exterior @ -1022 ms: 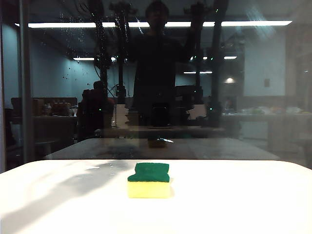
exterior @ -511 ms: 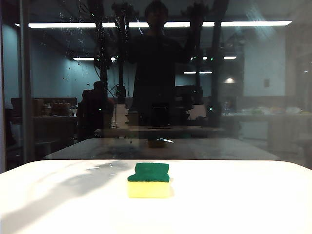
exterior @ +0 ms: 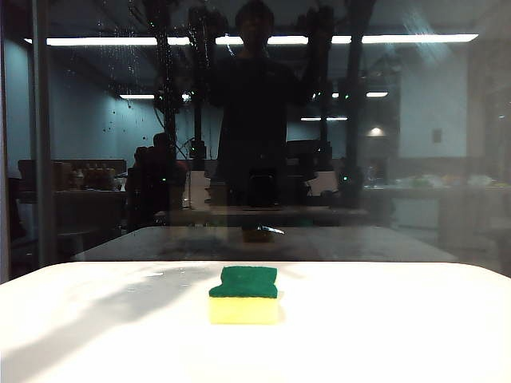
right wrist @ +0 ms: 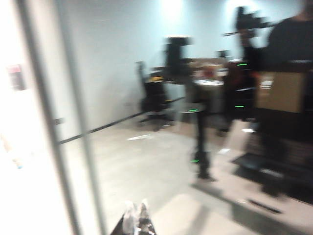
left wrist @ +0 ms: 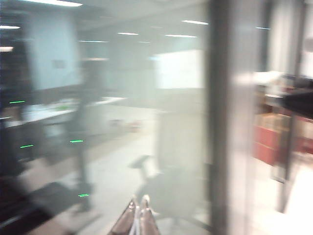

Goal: Reach upward to find where there is water on the glass, pick up the sponge from the table, dry the water, and finally place the sponge back on the table.

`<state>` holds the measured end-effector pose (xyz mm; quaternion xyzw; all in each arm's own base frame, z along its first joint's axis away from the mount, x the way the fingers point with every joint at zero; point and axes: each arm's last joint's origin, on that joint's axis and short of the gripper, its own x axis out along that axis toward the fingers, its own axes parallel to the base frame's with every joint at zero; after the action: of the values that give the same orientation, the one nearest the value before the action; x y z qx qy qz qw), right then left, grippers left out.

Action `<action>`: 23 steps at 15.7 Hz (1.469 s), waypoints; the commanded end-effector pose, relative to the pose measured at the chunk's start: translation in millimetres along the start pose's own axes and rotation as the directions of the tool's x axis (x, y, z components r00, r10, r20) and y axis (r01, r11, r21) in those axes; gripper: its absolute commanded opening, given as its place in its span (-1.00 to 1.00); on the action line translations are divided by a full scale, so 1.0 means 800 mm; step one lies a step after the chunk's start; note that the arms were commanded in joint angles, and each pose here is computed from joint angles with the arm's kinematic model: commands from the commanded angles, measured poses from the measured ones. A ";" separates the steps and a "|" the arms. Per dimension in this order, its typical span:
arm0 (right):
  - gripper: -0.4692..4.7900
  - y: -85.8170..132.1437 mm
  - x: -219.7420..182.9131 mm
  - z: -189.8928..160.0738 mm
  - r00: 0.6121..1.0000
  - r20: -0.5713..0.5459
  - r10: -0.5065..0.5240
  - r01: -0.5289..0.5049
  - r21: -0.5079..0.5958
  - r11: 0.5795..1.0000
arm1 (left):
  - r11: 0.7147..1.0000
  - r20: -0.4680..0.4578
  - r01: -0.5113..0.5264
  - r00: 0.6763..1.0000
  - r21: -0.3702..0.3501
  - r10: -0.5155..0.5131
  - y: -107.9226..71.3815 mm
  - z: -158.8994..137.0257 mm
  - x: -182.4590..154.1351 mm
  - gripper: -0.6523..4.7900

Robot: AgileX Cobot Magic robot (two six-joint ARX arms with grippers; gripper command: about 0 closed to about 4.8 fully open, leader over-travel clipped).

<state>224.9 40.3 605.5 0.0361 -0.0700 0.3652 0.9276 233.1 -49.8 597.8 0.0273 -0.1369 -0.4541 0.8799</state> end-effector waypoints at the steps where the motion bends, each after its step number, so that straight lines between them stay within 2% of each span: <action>1: -0.84 0.009 -0.005 0.006 0.991 0.007 0.132 -0.132 -0.018 0.991 | 0.992 0.008 0.122 0.992 0.022 -0.122 -0.007 0.005 -0.003 -0.78; 3: -0.84 0.013 -0.006 0.007 0.975 0.001 0.224 -0.224 -0.028 0.974 | 0.988 0.007 0.154 0.988 0.024 -0.154 -0.008 0.005 -0.003 -0.78; 5: -0.84 0.015 -0.006 0.008 0.964 0.003 0.264 -0.264 -0.039 0.964 | 0.984 0.005 0.176 0.984 0.024 -0.176 -0.009 0.005 -0.003 -0.78; 7: -0.85 0.015 -0.006 0.009 0.964 0.008 0.265 -0.264 -0.045 0.963 | 0.977 0.001 0.212 0.977 0.024 -0.212 -0.011 0.005 -0.003 -0.78; 9: -0.84 0.014 -0.006 0.009 0.968 0.010 0.253 -0.252 -0.045 0.967 | 0.980 0.004 0.197 0.980 0.026 -0.197 -0.010 0.006 -0.003 -0.78; 12: -0.85 0.012 -0.006 0.010 0.983 0.024 0.183 -0.181 -0.044 0.982 | 1.000 0.022 -0.018 1.000 0.023 0.017 -0.002 0.006 -0.003 -0.78; 14: -0.84 0.009 -0.005 0.010 0.993 0.038 0.115 -0.113 -0.044 0.993 | 0.992 0.031 -0.125 0.992 0.020 0.125 0.002 0.006 -0.003 -0.78; 17: -0.85 0.002 -0.005 0.012 0.994 0.074 -0.085 0.088 -0.033 0.996 | 0.962 0.043 -0.273 0.961 0.018 0.272 0.007 0.007 -0.004 -0.78; 19: -0.84 -0.003 -0.006 0.013 0.973 0.095 -0.210 0.213 -0.023 0.977 | 0.923 0.050 -0.383 0.923 0.043 0.381 0.011 0.007 -0.005 -0.78; 22: -0.85 -0.008 -0.008 0.013 0.929 0.116 -0.351 0.354 -0.007 0.935 | 0.793 0.064 -0.590 0.806 0.151 0.588 0.018 0.007 -0.010 -0.78; 23: -0.85 -0.010 -0.009 0.014 0.901 0.127 -0.415 0.419 -0.010 0.908 | 0.743 0.068 -0.646 0.761 0.175 0.646 0.020 0.007 -0.011 -0.78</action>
<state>229.5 30.9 610.0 0.0575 -0.1037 0.1867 0.9752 242.8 -35.2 601.5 0.0457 -0.1719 -0.1490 0.9727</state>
